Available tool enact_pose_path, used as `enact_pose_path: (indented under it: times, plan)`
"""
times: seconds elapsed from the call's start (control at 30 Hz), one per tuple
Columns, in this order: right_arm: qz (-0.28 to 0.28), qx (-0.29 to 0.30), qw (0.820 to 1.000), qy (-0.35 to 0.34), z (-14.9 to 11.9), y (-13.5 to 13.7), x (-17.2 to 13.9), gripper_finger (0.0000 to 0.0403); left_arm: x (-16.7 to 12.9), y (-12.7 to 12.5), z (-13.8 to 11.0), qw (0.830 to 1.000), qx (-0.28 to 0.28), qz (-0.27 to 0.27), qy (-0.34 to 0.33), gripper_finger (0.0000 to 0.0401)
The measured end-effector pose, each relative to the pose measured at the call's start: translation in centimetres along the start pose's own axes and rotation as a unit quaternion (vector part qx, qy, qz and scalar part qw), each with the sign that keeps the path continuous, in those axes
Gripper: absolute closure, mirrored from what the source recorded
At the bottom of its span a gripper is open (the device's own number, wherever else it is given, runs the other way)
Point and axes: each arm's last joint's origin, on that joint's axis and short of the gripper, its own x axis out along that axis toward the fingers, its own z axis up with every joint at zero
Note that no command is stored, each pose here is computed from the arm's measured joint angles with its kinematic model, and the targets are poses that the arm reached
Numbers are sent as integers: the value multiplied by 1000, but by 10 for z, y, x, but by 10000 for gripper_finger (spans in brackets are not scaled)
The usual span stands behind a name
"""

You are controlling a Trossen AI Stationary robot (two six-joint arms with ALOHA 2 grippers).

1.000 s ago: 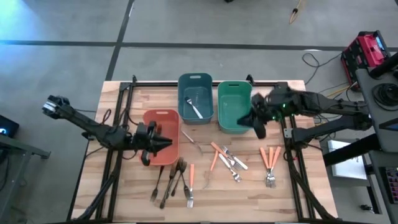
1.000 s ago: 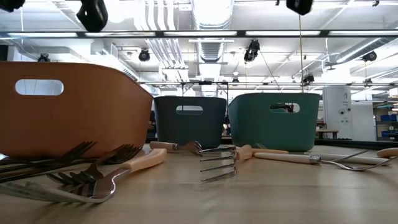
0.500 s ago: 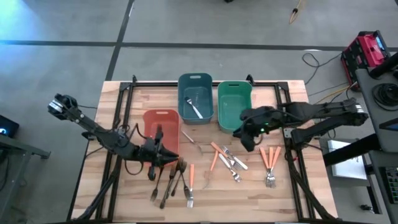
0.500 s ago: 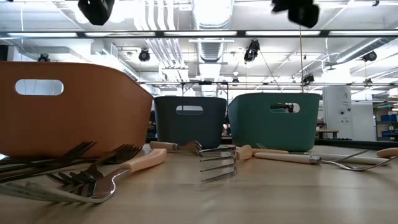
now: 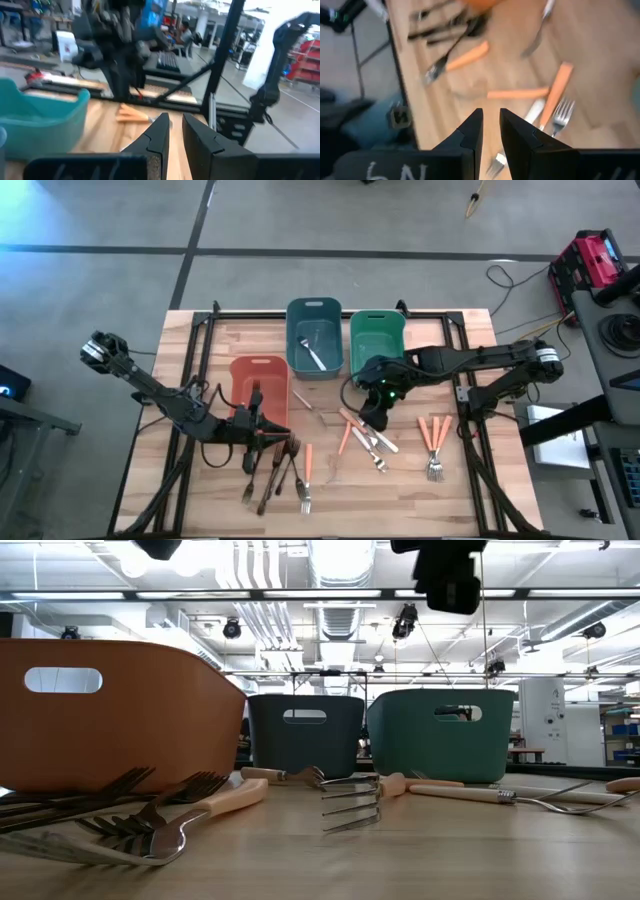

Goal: Sort silverware by color (type)
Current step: Put the white fork into the blue bin

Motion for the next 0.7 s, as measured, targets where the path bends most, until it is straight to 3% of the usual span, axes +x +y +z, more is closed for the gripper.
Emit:
enact_pose_path:
  times: [0.23, 0.37, 0.7]
  plan:
    - [-31, -10, 997, 65, -14, 15, -1, 347, 7, -11, 36, 998, 61, 8, -33, 365]
    - [-49, -13, 997, 61, -21, 17, 0, 347, 11, -7, 44, 995, 99, 25, 1, 365]
    - [-121, 66, 989, 53, -34, 5, 15, 347, 17, 15, 47, 983, 128, 86, 103, 365]
